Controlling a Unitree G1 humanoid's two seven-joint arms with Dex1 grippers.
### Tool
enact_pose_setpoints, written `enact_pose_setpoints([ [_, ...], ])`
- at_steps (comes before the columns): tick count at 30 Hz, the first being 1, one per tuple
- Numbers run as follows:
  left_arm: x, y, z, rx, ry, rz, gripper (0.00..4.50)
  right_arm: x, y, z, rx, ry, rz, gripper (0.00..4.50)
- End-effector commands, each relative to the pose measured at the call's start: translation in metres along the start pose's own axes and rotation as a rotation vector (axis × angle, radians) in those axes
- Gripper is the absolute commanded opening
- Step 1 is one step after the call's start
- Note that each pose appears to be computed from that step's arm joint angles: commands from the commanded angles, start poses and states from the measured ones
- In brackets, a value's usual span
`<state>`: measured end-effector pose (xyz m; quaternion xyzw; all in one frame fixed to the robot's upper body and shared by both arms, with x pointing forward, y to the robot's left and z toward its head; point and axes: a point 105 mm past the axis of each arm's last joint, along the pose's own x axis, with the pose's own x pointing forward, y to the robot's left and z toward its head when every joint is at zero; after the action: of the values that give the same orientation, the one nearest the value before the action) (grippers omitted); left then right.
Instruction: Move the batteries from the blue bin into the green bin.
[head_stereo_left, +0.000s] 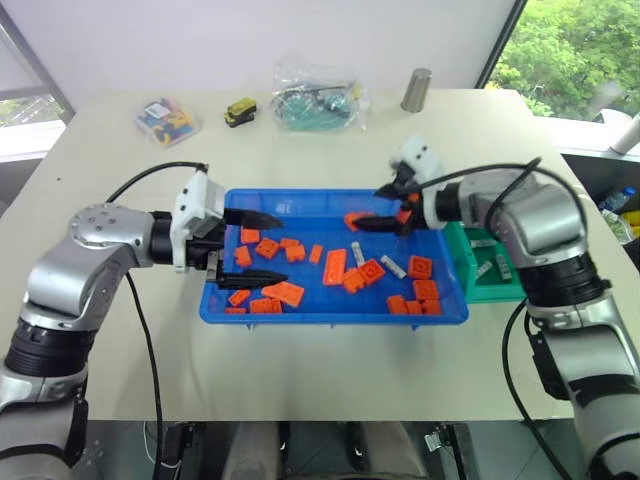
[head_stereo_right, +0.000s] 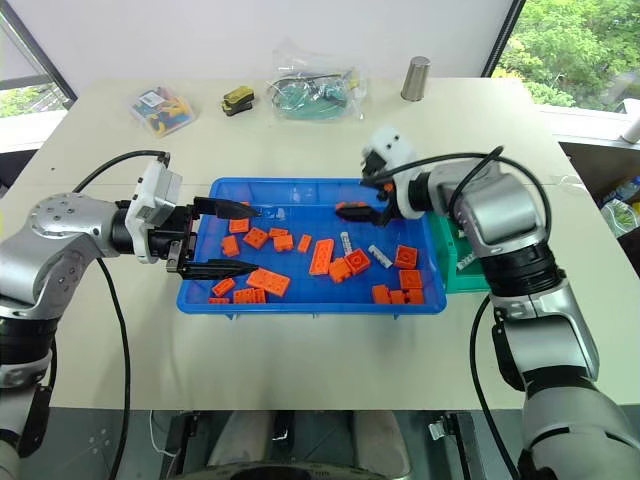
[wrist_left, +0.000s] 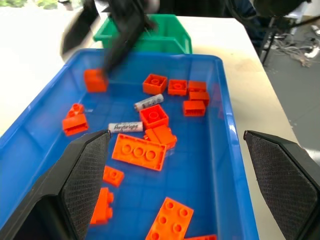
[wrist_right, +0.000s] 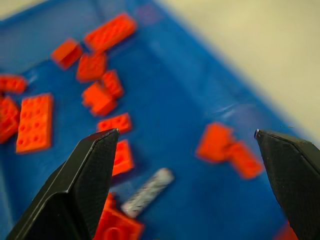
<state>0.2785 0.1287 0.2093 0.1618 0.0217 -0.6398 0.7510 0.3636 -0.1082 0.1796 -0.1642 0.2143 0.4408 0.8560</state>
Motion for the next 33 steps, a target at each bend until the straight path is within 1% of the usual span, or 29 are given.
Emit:
enact_pose_setpoints([
  [1,-0.005,-0.002,0.012,0.049,-0.015,0.024,4.5,0.009,0.011,-0.013,0.001,0.039,0.005,4.47],
  [3,-0.007,-0.003,0.012,0.047,-0.016,0.034,4.5,0.015,0.015,-0.023,0.004,0.064,0.013,4.47],
  [7,-0.009,-0.003,0.012,0.046,-0.014,0.048,4.5,0.022,0.017,-0.033,0.007,0.092,0.017,4.47],
  [16,-0.008,0.0,0.014,0.054,-0.021,0.056,4.5,0.033,0.006,-0.039,0.008,0.109,-0.012,4.47],
  [18,-0.008,0.001,0.014,0.055,-0.022,0.058,4.5,0.033,0.005,-0.041,0.008,0.115,-0.012,3.97],
  [19,-0.008,0.001,0.014,0.056,-0.022,0.059,4.5,0.033,0.005,-0.042,0.006,0.117,-0.012,3.6],
  [20,-0.008,0.001,0.014,0.057,-0.023,0.06,4.5,0.033,0.005,-0.042,0.001,0.119,-0.008,3.09],
  [23,-0.008,0.002,0.015,0.057,-0.027,0.063,4.5,0.032,0.008,-0.043,-0.006,0.118,0.004,1.74],
  [26,-0.007,0.003,0.015,0.057,-0.031,0.065,4.5,0.031,0.011,-0.04,-0.009,0.11,0.015,0.2],
  [27,-0.007,0.003,0.015,0.056,-0.032,0.065,4.5,0.031,0.013,-0.038,-0.007,0.104,0.02,0.04],
  [30,-0.008,0.004,0.015,0.053,-0.033,0.065,4.5,0.03,0.017,-0.029,-0.001,0.074,0.035,0.05],
  [32,-0.007,0.004,0.014,0.048,-0.035,0.063,4.5,0.027,0.022,-0.014,0.021,0.023,0.052,0.05],
  [33,-0.006,0.004,0.014,0.046,-0.037,0.06,4.5,0.017,0.021,0.003,0.048,-0.039,0.047,0.05],
])
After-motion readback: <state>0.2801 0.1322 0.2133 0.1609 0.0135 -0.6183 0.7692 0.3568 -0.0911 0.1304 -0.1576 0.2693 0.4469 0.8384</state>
